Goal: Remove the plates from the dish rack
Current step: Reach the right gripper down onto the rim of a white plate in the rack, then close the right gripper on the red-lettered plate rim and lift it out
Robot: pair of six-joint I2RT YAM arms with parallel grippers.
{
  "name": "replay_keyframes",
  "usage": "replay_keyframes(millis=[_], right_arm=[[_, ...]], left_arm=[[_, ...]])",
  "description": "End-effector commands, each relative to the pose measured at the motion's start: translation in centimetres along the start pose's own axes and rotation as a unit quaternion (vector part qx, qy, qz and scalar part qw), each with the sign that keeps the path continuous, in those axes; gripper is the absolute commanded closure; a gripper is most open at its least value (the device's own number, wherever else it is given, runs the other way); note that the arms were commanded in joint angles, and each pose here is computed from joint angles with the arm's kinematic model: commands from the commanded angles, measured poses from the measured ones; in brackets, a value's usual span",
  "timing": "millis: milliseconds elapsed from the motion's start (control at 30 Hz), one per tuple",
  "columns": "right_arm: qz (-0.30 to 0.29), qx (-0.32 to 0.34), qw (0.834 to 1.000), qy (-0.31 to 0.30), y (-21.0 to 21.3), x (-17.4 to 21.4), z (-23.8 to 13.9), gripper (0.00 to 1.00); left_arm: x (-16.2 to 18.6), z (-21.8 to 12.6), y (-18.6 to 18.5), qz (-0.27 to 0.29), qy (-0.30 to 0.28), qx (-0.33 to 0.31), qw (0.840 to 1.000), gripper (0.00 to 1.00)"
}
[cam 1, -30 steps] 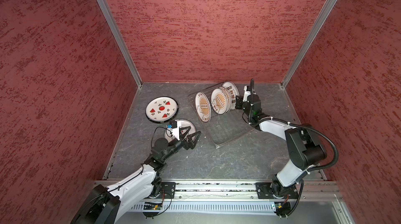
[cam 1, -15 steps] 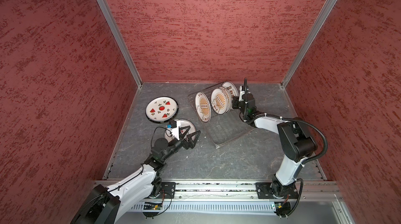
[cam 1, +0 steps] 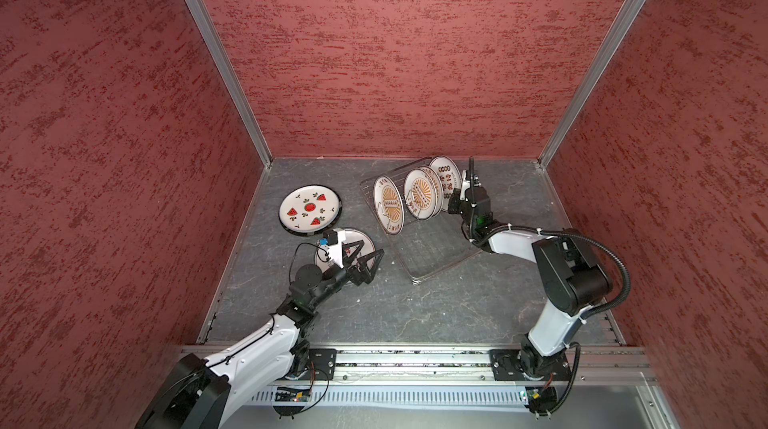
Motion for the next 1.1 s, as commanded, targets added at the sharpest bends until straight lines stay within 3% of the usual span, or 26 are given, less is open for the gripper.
replay_keyframes(millis=[0,567,733,1067], right_arm=[[0.014,0.009,0.996,-0.086,0.4,-5.2,-1.9,0.90],[0.007,0.018,0.987,-0.161,0.1,-8.5,-8.3,0.92],[0.021,0.015,0.981,-0.193,-0.9,-9.6,-12.1,0.92],[0.063,-0.061,0.973,-0.211,-0.9,-9.3,-17.7,0.92]], left_arm=[[-0.1,-0.2,0.0,0.009,-0.007,-0.001,1.000,0.01],[-0.2,-0.5,-0.8,0.010,-0.009,0.018,1.000,0.01],[-0.3,-0.7,-0.8,0.013,-0.018,0.015,1.000,0.00],[-0.1,-0.9,-2.1,0.018,-0.009,0.046,0.999,0.01]])
Point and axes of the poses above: each gripper's point midway between its finger pads, its own z axis out along the fingers, its own y axis along the line the jaws close on, x = y × z, the point moved 2 cm from there along -z, back along the fingers, and after that the axes turned 3 degrees about -z, right-handed, at the moved point
